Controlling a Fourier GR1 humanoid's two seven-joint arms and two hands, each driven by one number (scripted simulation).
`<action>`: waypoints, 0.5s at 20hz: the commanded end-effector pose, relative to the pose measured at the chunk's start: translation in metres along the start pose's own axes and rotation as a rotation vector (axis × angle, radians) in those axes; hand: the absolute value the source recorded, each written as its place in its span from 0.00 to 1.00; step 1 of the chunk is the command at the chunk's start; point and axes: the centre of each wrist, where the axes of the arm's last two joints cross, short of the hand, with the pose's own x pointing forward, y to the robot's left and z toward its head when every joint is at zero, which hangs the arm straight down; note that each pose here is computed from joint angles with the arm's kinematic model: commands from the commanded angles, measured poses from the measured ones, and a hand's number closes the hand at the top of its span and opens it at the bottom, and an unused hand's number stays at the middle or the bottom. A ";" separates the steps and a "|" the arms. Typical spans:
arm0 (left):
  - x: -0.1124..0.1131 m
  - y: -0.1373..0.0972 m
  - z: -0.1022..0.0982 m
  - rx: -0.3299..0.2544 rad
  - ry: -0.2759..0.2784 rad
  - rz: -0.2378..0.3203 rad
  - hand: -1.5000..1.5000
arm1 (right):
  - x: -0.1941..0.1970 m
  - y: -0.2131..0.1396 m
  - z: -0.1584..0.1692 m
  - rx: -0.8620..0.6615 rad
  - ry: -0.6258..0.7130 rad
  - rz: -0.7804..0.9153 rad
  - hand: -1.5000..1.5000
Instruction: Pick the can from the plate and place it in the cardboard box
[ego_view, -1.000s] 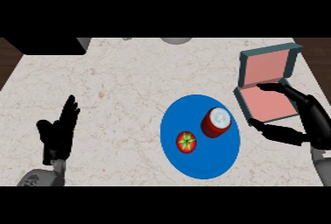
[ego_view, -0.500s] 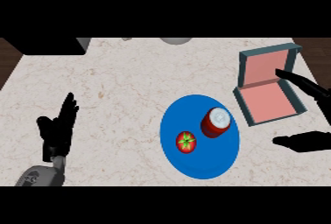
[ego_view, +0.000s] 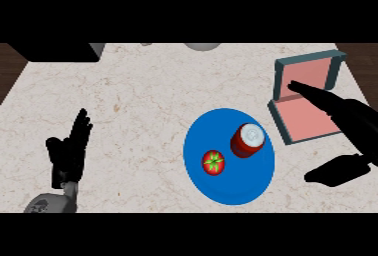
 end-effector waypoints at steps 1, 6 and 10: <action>0.008 0.010 -0.002 0.013 -0.010 0.000 0.50 | 0.027 0.010 0.001 0.069 0.047 0.061 0.00; -0.012 0.003 0.002 0.001 0.013 -0.005 0.50 | 0.039 0.041 -0.021 0.148 0.137 0.110 0.00; 0.002 0.011 -0.019 0.015 -0.003 0.004 0.50 | 0.043 0.037 -0.015 0.173 0.174 0.093 0.00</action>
